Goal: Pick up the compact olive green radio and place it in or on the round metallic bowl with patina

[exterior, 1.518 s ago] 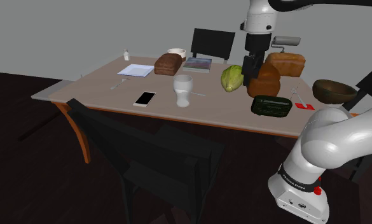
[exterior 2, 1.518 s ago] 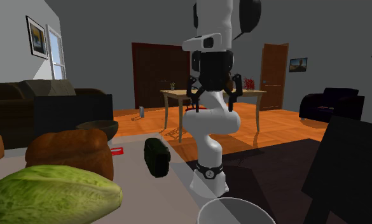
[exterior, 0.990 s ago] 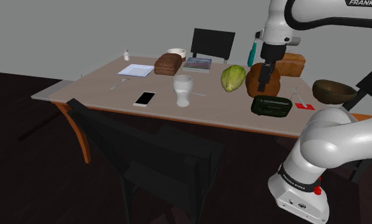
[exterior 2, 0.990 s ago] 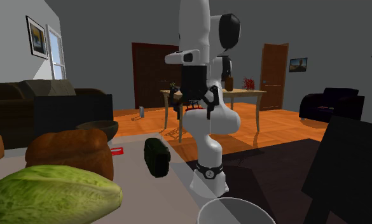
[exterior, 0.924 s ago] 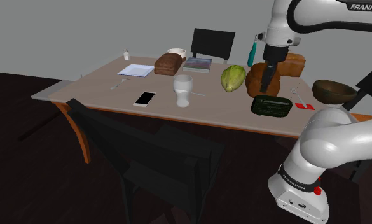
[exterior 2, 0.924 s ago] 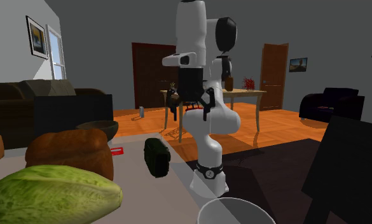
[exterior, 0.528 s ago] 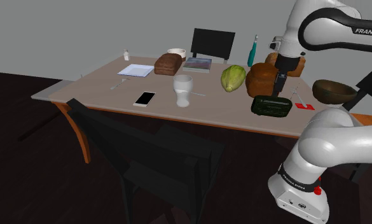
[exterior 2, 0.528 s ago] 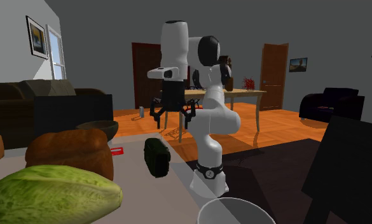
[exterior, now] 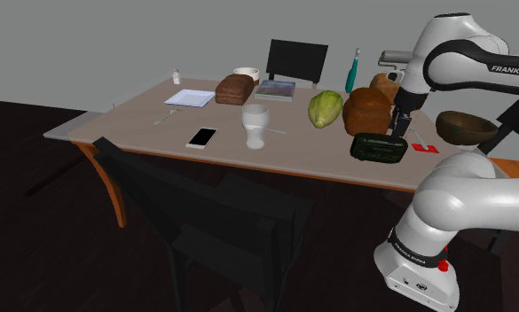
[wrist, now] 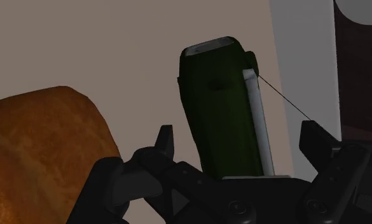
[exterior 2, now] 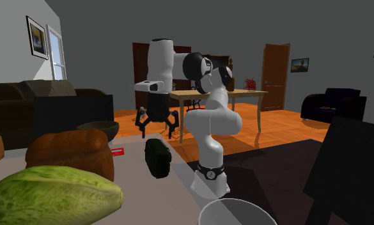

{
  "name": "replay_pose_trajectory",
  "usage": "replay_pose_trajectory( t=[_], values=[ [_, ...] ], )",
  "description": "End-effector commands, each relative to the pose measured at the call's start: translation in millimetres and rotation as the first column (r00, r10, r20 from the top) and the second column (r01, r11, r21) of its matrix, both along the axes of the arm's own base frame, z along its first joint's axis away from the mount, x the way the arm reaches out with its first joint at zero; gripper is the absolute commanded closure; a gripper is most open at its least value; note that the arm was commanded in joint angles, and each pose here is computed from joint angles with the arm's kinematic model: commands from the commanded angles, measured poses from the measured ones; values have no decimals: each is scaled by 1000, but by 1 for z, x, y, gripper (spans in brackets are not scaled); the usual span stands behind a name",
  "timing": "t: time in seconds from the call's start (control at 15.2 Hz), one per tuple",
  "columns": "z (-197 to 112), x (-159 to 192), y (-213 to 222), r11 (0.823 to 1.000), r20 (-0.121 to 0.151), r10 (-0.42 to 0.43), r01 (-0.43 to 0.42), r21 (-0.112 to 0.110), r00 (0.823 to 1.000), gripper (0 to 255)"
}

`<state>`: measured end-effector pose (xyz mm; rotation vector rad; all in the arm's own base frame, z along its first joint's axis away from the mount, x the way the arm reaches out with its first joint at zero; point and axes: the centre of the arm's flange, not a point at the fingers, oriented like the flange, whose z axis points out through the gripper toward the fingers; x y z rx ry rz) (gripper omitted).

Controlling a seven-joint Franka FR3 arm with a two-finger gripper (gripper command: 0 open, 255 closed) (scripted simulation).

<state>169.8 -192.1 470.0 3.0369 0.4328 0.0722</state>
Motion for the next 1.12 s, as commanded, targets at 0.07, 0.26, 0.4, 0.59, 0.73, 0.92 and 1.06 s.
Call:
replay_pose_trajectory(
  t=[0.07, 0.26, 0.4, 0.59, 0.73, 0.92, 1.06],
  values=[
    [-18, 2, -2, 1000, 1, 3, -3, -1, 1000, 0],
    [-32, 2, -3, 1000, 1, 3, -3, -1, 1000, 0],
    [-32, 2, -3, 1000, 1, 3, -3, -1, 1000, 0],
    [-32, 2, -3, 1000, 1, 3, -3, -1, 1000, 0],
    [-32, 2, -3, 1000, 1, 3, -3, -1, 1000, 0],
    [-32, 2, -3, 1000, 1, 3, -3, -1, 1000, 255],
    [-32, 2, -3, 1000, 1, 3, -3, -1, 1000, 255]
  ],
)
